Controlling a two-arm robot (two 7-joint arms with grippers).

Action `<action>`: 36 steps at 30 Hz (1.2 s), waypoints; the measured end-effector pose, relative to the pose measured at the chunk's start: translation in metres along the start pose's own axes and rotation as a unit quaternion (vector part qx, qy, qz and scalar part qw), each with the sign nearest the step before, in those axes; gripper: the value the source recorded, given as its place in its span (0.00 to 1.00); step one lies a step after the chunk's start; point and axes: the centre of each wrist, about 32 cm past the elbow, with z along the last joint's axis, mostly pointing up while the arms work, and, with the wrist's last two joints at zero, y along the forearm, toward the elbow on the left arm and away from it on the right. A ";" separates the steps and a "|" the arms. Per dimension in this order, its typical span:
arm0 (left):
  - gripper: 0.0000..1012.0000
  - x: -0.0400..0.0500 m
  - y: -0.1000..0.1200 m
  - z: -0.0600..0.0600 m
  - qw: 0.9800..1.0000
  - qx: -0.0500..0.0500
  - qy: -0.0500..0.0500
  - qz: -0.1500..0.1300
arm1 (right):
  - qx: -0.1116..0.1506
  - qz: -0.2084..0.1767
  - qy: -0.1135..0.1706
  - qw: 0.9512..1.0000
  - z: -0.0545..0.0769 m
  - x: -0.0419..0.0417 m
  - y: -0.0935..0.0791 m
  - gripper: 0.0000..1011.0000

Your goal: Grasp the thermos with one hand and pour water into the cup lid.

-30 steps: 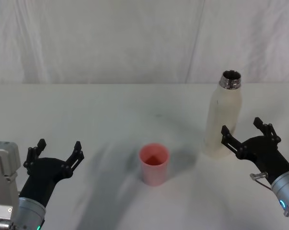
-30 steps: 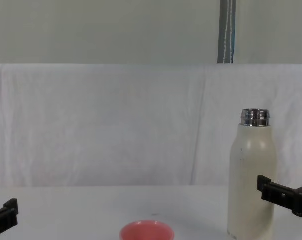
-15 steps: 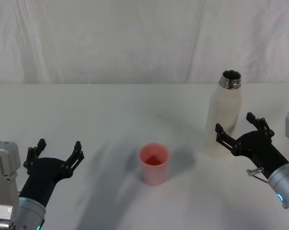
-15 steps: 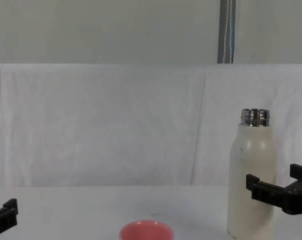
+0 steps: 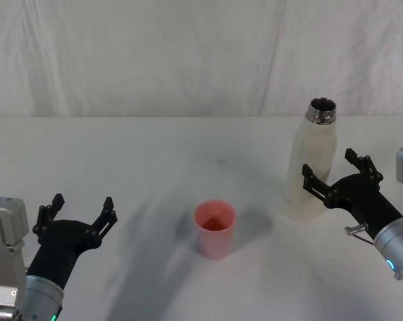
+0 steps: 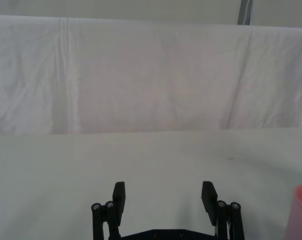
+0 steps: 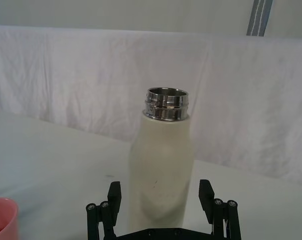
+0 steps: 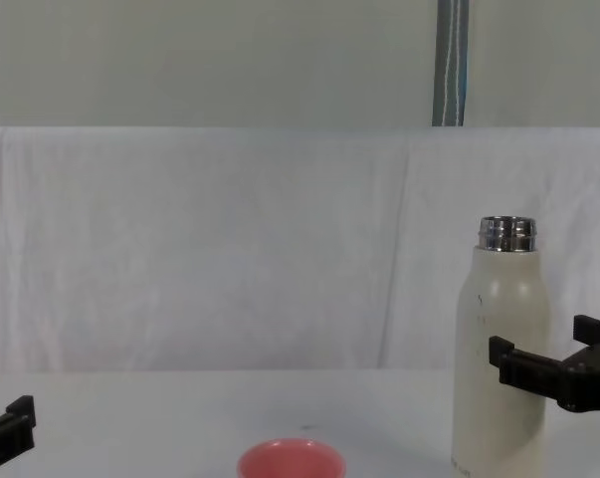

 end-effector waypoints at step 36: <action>0.99 0.0000 0.000 0.000 1.000 0.000 0.000 0.000 | -0.008 0.008 0.018 1.000 -0.009 0.0022 0.019 0.99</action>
